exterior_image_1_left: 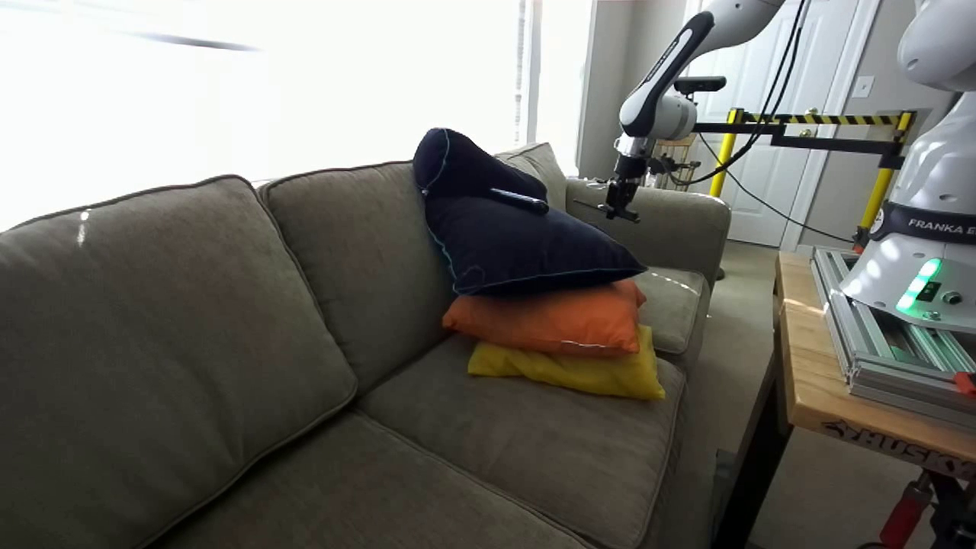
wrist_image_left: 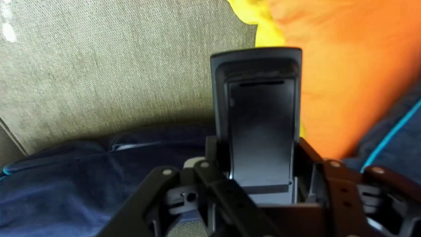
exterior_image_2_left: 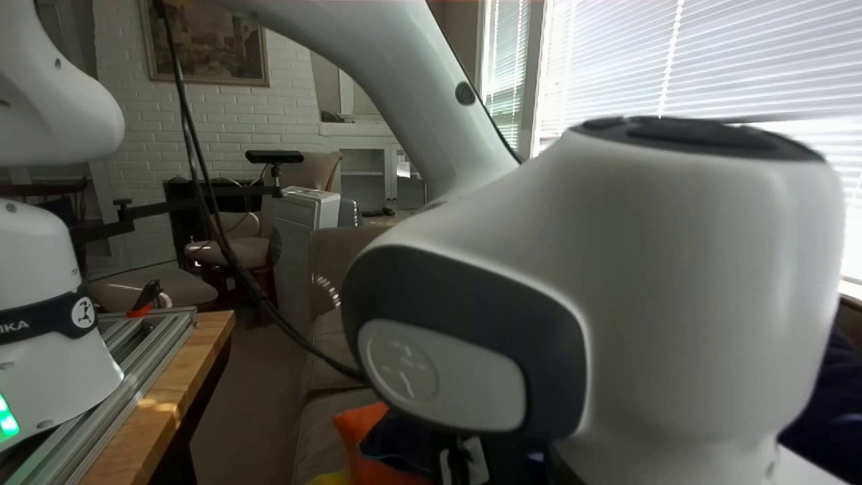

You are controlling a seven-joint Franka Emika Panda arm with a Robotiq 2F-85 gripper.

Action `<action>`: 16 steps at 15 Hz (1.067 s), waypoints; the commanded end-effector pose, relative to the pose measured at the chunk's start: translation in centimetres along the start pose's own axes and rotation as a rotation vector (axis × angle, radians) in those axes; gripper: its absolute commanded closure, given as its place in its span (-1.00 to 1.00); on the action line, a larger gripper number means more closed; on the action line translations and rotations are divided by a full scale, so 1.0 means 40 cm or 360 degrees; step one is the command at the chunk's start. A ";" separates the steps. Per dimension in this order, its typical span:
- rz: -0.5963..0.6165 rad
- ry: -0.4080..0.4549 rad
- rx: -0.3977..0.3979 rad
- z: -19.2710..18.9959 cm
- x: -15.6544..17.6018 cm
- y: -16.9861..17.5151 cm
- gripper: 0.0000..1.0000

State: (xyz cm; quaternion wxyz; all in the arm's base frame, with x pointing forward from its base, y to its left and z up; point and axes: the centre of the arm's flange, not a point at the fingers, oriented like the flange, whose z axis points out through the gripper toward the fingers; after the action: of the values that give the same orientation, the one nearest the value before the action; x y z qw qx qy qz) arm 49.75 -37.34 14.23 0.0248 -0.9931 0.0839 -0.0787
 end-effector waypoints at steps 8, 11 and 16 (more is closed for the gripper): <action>-0.0159 0.0118 0.0420 -0.198 0.030 -0.230 0.35; -0.0143 0.0102 0.0500 -0.199 0.044 -0.321 0.35; 0.0011 0.0096 0.0586 -0.182 0.071 -0.452 0.35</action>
State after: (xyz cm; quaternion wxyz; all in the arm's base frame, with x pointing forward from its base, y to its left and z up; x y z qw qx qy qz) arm 54.29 -22.71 22.10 0.1930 -0.9726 0.0428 -0.1227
